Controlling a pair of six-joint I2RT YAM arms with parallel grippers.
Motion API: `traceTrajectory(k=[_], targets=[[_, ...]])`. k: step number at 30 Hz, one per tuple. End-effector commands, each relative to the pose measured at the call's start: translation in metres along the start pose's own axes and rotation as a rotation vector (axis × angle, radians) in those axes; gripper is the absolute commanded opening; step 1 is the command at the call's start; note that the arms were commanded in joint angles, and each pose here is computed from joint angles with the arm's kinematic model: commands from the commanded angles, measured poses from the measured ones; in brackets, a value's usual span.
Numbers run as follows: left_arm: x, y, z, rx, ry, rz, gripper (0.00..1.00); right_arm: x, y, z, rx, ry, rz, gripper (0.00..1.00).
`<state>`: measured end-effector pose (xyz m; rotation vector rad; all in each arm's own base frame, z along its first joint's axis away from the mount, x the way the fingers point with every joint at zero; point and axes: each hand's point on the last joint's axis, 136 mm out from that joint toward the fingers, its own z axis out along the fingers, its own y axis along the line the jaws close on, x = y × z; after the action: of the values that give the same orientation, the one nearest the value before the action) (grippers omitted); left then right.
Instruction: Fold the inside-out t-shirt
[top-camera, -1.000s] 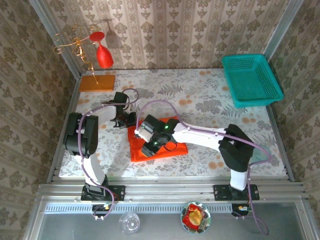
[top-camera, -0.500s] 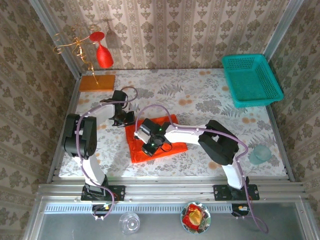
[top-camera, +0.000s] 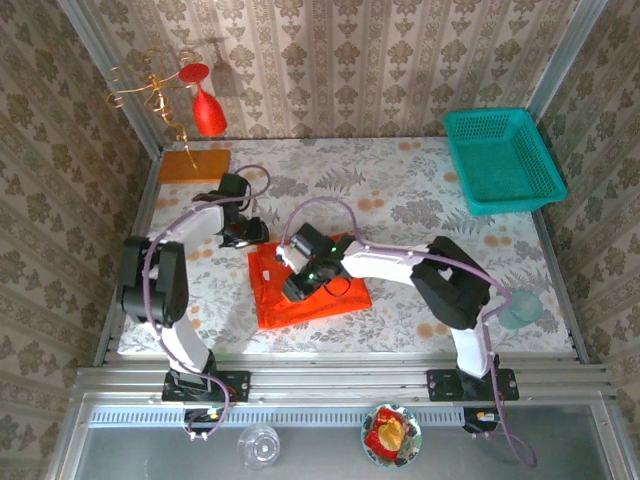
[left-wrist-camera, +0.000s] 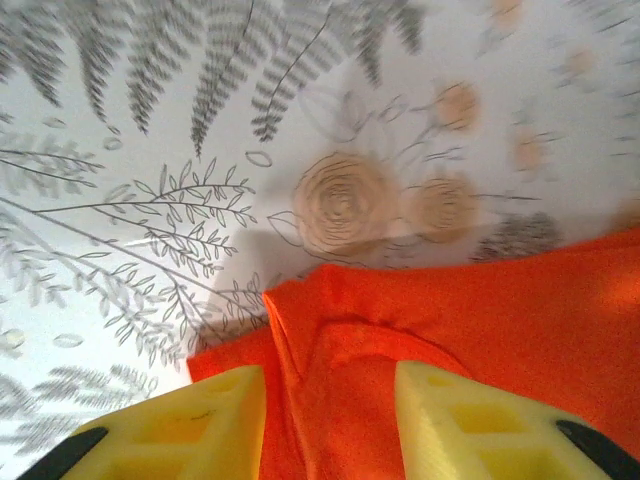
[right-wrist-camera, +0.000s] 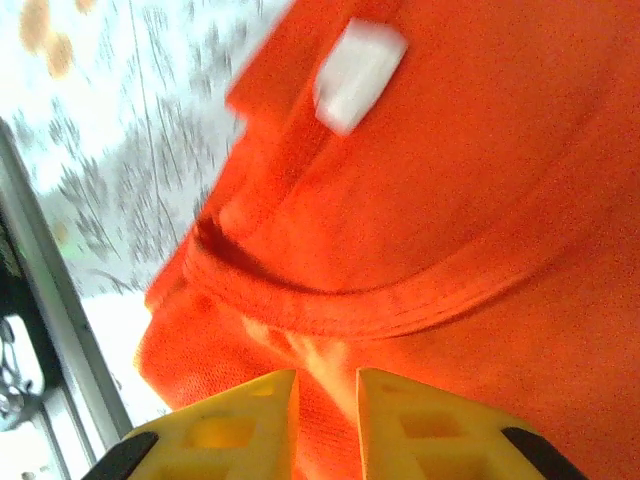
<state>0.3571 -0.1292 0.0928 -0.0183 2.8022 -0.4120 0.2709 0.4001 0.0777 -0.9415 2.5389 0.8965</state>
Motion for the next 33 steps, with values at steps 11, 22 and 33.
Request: traceTrajectory(k=[11, 22, 33], targets=[[0.098, -0.071, -0.017, 0.085, 0.102, 0.058, 0.22, -0.032, -0.099, -0.033, 0.025, -0.021, 0.336, 0.25], [0.159, -0.021, 0.031, -0.001, 0.193, -0.059, 0.11, -0.001, -0.165, -0.017, 0.066, 0.118, 0.585, 0.21], [0.077, -0.021, 0.053, 0.009, 0.161, 0.016, 0.10, 0.088, -0.151, -0.044, 0.120, 0.219, 0.727, 0.21]])
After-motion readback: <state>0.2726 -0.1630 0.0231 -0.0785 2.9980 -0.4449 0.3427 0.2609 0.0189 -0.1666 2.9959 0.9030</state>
